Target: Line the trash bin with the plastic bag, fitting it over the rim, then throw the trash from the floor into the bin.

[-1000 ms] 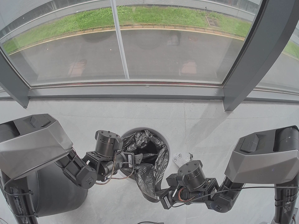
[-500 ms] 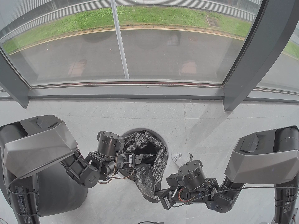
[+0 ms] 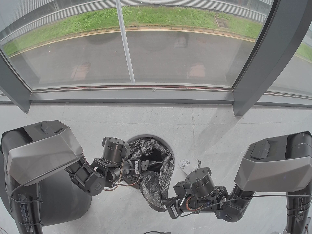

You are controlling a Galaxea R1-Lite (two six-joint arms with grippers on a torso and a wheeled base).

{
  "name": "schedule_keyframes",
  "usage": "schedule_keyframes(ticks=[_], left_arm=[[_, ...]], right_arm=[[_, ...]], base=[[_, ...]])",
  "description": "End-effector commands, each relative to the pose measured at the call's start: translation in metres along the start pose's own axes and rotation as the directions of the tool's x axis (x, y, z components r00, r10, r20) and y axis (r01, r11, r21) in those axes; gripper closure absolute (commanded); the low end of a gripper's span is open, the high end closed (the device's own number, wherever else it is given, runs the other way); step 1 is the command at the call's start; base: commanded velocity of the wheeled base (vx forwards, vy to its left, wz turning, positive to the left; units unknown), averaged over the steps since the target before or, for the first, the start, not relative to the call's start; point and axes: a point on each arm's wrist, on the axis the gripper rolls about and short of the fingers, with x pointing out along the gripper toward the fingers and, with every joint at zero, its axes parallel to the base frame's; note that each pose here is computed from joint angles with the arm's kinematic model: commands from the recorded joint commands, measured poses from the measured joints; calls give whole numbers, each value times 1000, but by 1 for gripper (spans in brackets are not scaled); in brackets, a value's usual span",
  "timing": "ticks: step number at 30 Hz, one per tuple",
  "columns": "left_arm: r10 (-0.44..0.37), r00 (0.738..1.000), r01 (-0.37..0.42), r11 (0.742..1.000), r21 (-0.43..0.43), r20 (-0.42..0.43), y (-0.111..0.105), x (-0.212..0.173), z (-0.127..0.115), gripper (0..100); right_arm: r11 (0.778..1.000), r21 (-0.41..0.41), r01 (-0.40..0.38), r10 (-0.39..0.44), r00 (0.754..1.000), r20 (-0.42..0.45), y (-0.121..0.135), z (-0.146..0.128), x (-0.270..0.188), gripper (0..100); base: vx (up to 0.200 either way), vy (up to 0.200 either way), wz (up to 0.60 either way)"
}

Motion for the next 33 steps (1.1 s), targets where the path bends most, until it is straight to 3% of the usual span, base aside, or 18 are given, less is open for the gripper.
schedule_keyframes(ticks=[1, 4, 5, 24, 29, 33], left_arm=[[1, 1000, -1, 1000, -3, -3, 0, 1, -1, 0], [0, 1000, 0, 1000, -5, -2, 0, 0, -1, 0], [-1, 1000, 1, 1000, -5, -2, 0, 0, -1, 100], [-16, 999, 17, 1000, -24, 41, -1, -4, 0, 100], [-23, 997, 25, 999, -31, 80, 1, -31, 12, 100], [-8, 996, 11, 999, -36, 85, 9, -44, 14, 100]], right_arm=[[1000, 0, -1, 1, 1000, 1, 0, 0, 0, 100], [1000, 0, -2, 2, 1000, 0, 0, 0, 0, 100], [1000, 1, -2, 2, 1000, 0, 0, 0, 0, 100], [1000, -12, -9, 9, 998, 54, 3, 5, -7, 100], [999, -29, -12, 15, 994, 105, 9, 20, -27, 100], [999, -42, 2, 1, 996, 91, 9, 20, -39, 100]], base=[[0, 0, 0], [0, 0, 0], [0, 0, 0], [0, 0, 0], [0, 0, 0], [0, 0, 0]])
